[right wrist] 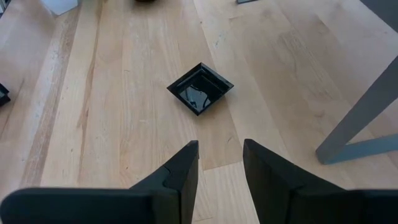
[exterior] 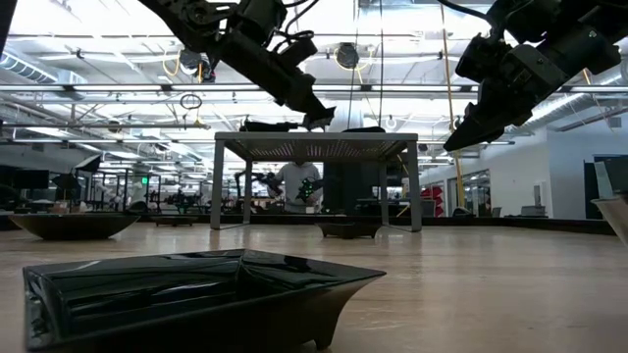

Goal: Pick & Place Mini shaped plates
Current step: Stack the black square plate on top of the black square plate on the shelf

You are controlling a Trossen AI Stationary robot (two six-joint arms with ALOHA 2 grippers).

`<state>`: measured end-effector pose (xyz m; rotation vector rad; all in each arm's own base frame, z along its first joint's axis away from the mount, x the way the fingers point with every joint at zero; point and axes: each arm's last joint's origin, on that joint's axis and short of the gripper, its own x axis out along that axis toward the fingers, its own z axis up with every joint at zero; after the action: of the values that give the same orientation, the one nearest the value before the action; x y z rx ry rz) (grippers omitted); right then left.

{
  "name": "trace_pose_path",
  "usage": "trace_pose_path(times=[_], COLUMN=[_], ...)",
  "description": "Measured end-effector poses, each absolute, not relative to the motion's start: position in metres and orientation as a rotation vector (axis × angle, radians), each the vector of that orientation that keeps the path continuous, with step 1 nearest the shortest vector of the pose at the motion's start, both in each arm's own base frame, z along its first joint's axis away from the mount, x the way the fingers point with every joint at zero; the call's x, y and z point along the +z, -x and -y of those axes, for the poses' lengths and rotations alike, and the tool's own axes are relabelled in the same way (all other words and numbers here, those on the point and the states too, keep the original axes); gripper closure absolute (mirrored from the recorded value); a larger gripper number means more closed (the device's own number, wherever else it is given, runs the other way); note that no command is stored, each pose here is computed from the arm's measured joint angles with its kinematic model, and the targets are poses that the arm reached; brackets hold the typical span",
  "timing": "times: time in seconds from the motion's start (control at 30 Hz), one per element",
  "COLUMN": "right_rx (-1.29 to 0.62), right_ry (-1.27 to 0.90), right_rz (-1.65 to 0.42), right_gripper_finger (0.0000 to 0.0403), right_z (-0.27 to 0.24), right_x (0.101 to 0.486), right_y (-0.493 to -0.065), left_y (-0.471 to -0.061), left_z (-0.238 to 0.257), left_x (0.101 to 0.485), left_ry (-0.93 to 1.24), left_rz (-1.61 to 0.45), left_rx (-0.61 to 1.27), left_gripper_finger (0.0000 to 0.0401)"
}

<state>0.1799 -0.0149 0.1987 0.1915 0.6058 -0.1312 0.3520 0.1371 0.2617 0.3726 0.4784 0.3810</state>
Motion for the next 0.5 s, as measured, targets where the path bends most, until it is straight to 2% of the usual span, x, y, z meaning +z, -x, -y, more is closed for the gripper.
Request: trace_pose_path(times=[0.17, 0.37, 0.5], right_rx=[-0.131, -0.131, -0.131], right_ry=[-0.191, -0.191, -0.191], right_rz=[-0.606, -0.606, -0.606], right_gripper_finger=[0.0287, 0.0287, 0.0287], right_z=[0.0149, 0.0149, 0.0150], right_x=[0.1986, 0.1987, 0.1986], right_y=[-0.1799, -0.1799, -0.1799], left_y=[-0.3513, -0.3505, -0.3503], left_z=[-0.1368, -0.1365, -0.1363], left_x=[0.2603, 0.2582, 0.2578], left_ry=[-0.345, -0.340, -0.340], left_rz=[-0.489, -0.513, -0.518], left_rx=[0.383, 0.377, 0.375], left_gripper_finger=[0.0382, 0.0395, 0.0387])
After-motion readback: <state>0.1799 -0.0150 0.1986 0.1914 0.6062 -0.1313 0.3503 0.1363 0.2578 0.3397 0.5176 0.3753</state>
